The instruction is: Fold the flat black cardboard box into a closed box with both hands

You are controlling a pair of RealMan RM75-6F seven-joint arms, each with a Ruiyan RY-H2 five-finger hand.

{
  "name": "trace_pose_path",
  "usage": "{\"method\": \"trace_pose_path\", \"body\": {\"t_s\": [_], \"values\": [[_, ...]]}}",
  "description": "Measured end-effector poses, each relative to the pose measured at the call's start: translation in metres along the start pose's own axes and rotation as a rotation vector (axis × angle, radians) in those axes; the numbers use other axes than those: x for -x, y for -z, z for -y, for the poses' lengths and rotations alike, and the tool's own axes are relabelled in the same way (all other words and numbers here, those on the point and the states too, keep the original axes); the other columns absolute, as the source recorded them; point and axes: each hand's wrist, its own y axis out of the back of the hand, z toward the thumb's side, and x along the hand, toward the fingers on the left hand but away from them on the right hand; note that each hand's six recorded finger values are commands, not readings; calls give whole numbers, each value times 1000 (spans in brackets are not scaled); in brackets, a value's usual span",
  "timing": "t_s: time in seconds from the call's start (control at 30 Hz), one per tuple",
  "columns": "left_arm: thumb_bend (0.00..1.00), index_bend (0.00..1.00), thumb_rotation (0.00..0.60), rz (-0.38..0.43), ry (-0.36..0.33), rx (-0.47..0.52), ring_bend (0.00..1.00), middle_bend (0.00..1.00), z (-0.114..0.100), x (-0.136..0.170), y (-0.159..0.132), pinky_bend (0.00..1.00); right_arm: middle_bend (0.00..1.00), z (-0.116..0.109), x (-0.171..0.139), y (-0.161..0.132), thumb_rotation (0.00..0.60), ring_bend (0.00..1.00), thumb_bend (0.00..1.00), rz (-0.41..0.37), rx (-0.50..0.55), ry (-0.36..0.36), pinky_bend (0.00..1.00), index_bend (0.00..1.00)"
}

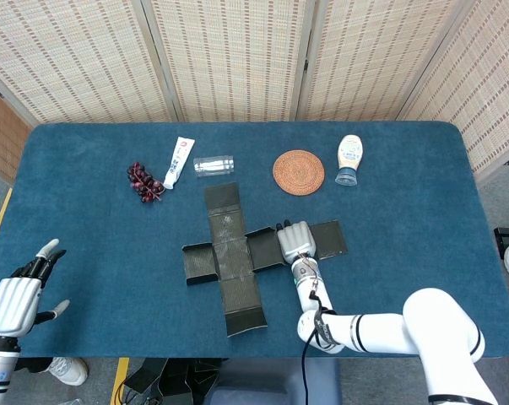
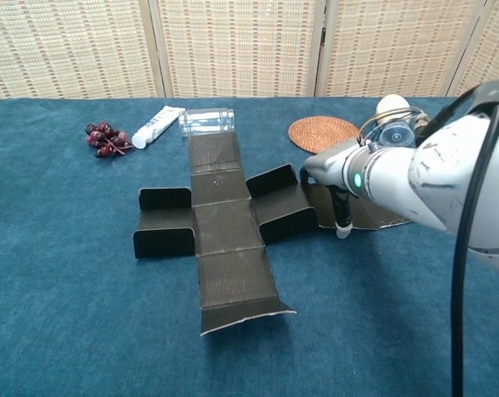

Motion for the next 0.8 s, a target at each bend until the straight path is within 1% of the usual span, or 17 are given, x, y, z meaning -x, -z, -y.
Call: {"method": "trace_pose_path", "body": {"t_s": [0.1,0.23,0.4,0.47,0.53,0.6,0.67,0.73,0.8], "values": [[97,144,600,-1,4,1,259,97,1,0,0,390,160,1,2,-1,600,759,28,2,-3,2,919,101],[96,144,600,-2,7,2,259,97,2,-2,1,390,194,1,4,-1,600,759,91,-2,4,10,919,105],[97,153,600,6,1,3,259,97,3,-6,3,390,262,2,5,-1,600,782,210,-12,21,19,919,170],[97,170,600,12,2,1,267,102,5,-10,3,390,281,2,6,-1,600,787,238,-19,34,24,919,189],[97,203,600,20,7,-4,315,134,7,-15,4,390,294,1,6,1,600,791,248,-23,50,28,919,203],[97,240,600,33,10,-10,409,173,10,-21,4,390,302,1,6,3,600,794,249,-27,59,35,919,211],[97,253,600,50,12,-22,485,179,13,-28,5,390,310,0,5,5,600,794,251,-31,63,40,919,217],[97,255,600,67,16,-35,530,179,18,-36,6,390,312,0,4,6,600,794,252,-34,70,44,919,219],[97,243,600,89,27,-51,550,179,25,-46,7,390,312,0,3,7,600,794,252,-36,77,47,919,220]]}}
